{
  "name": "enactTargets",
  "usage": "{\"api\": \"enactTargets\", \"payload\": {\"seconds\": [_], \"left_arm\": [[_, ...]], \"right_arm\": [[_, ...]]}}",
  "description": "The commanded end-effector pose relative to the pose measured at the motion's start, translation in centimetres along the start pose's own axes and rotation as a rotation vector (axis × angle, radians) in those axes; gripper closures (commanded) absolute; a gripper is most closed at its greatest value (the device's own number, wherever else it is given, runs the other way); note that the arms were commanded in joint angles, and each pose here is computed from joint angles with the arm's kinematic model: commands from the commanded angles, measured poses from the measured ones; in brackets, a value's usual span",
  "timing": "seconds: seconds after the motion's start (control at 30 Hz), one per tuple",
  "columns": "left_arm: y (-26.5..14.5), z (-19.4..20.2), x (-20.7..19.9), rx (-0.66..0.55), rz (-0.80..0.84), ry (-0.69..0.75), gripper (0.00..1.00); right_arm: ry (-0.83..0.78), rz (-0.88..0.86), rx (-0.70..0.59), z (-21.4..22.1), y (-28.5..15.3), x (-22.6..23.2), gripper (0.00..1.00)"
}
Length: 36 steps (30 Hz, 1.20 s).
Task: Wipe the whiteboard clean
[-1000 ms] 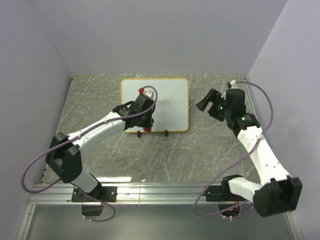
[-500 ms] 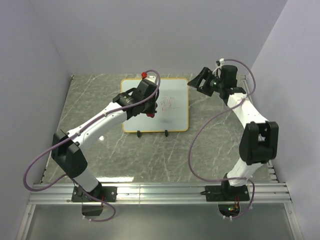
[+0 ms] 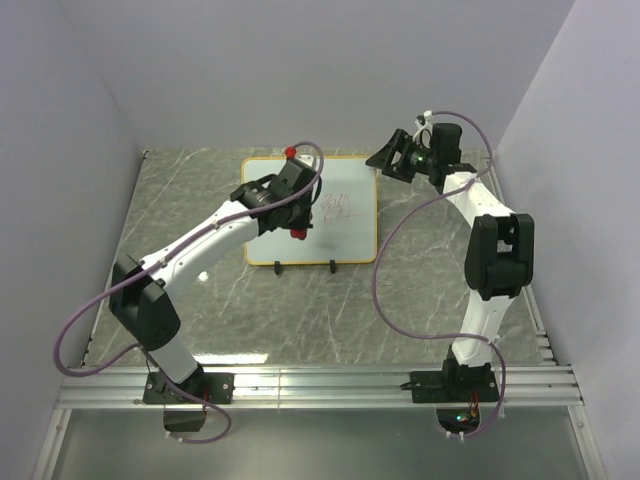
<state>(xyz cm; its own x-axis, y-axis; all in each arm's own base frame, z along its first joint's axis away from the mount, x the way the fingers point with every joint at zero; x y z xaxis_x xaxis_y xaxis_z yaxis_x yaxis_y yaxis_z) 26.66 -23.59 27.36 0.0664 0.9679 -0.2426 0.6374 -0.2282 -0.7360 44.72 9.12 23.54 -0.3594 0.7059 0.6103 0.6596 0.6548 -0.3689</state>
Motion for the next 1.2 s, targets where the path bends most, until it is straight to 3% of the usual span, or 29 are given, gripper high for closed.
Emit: {"api": "enactTargets", "payload": {"seconds": [0.0,0.2,0.27,0.4,0.47,0.6,0.73,0.83,0.9,1.17], "left_arm": [[0.5,-1.6,-1.3,-0.038,-0.008,-0.015,1.0],[2.6,-2.7,-3.0,-0.027,-0.004,-0.022,1.0],[3.1,-2.6,-3.2,-0.022,0.005,-0.018,1.0],[4.2,-2.6,-3.8,-0.008,0.021,-0.016,1.0],[4.8,-2.7,-4.4,-0.009,0.037,-0.007,1.0],[6.0,-3.1,-5.5,-0.034,0.043,0.014,1.0],[7.3,-3.0,-7.2,-0.064,0.068,0.039,1.0],[8.4,-2.4,-8.3,-0.075,0.076,0.055,1.0],[9.3,-2.2,-8.7,-0.081,0.09,0.047,1.0],[12.7,-0.7,-10.0,-0.082,0.114,0.034,1.0]], "right_arm": [[-0.052,-0.102,-0.042,-1.2,0.4,0.6,0.17],[-0.006,-0.166,-0.022,-0.7,2.0,-0.1,0.21],[0.01,-0.195,-0.027,-0.8,2.3,0.1,0.27],[0.032,-0.213,-0.023,-0.8,2.7,0.3,0.46],[0.047,-0.212,-0.019,-0.5,2.8,0.2,0.49],[0.073,-0.198,-0.005,0.0,2.6,0.3,0.68],[0.08,-0.17,0.016,0.8,2.5,0.5,0.79],[0.077,-0.159,0.049,1.4,2.6,1.1,0.96],[0.083,-0.156,0.066,1.9,2.6,1.5,1.0],[0.057,-0.141,0.157,4.2,3.1,3.1,1.0]]}}
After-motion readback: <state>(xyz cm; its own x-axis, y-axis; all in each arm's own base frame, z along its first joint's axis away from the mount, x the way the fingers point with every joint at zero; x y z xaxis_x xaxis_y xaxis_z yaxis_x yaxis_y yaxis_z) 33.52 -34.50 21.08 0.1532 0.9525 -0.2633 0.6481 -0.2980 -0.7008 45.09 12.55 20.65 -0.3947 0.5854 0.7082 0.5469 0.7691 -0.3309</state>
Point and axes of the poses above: each gripper's point midway between its finger pads, its own y axis out along the fingers, its own x axis along the line the jaws close on, z = x × y, the point moved 10 cm from there along -y, back along the fingers, and after that the axes turned 9 degrees about -y, right-handed, at the moved point
